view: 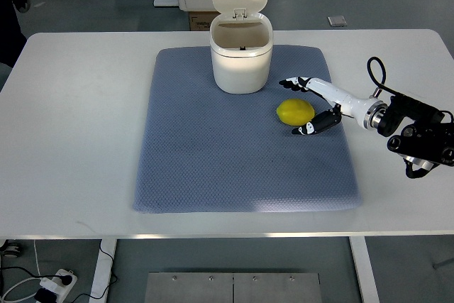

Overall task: Put lemon in trash with right hand
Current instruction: 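Reach the right hand toward the yellow lemon on the mat, then close the right hand's fingers around the yellow lemon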

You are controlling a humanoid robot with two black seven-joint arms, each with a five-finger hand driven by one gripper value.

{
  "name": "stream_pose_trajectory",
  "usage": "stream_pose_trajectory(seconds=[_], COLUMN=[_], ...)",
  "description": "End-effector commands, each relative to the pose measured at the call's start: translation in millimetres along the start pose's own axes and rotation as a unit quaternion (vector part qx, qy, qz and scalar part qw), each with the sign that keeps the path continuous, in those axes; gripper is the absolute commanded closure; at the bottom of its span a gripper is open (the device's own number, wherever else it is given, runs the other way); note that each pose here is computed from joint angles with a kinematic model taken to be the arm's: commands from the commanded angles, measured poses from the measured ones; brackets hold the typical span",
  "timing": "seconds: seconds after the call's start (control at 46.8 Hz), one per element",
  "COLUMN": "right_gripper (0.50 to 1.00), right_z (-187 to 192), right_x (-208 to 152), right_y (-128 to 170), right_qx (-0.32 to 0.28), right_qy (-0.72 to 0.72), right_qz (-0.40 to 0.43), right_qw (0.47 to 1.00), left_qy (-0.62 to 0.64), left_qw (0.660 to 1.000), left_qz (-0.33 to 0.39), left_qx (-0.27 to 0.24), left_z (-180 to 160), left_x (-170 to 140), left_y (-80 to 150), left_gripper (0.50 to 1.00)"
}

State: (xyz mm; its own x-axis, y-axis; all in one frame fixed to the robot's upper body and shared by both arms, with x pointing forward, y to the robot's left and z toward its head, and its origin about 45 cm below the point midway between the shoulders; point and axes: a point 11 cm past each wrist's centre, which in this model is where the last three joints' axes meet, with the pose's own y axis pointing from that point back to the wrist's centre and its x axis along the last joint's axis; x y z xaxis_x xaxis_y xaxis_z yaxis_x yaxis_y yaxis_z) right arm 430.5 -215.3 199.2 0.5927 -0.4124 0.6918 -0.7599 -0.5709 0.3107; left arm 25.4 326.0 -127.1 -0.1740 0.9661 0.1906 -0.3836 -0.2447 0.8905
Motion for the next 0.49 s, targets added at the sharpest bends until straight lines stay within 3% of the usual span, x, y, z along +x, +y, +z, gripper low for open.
stream_pose_trajectory(seconds=[0.0,0.47], right_gripper=[0.611,0.643], right_z=[1.6,10.3], right_x=[0.5,-2.8], right_y=[-1.4,0.6], right_qx=[-0.004,-0.017], right_qy=[0.001,0.006], right_qz=[0.002,-0.004], right_qw=[1.0,1.0], left_qy=[0.0,0.0], left_qw=[1.0,1.0], left_qz=[0.0,0.0], left_qx=[0.0,-0.001], left_z=[0.0,0.9], left_x=[-0.2,0.1], left_y=[0.0,-0.3], left_gripper=[0.5,0.5])
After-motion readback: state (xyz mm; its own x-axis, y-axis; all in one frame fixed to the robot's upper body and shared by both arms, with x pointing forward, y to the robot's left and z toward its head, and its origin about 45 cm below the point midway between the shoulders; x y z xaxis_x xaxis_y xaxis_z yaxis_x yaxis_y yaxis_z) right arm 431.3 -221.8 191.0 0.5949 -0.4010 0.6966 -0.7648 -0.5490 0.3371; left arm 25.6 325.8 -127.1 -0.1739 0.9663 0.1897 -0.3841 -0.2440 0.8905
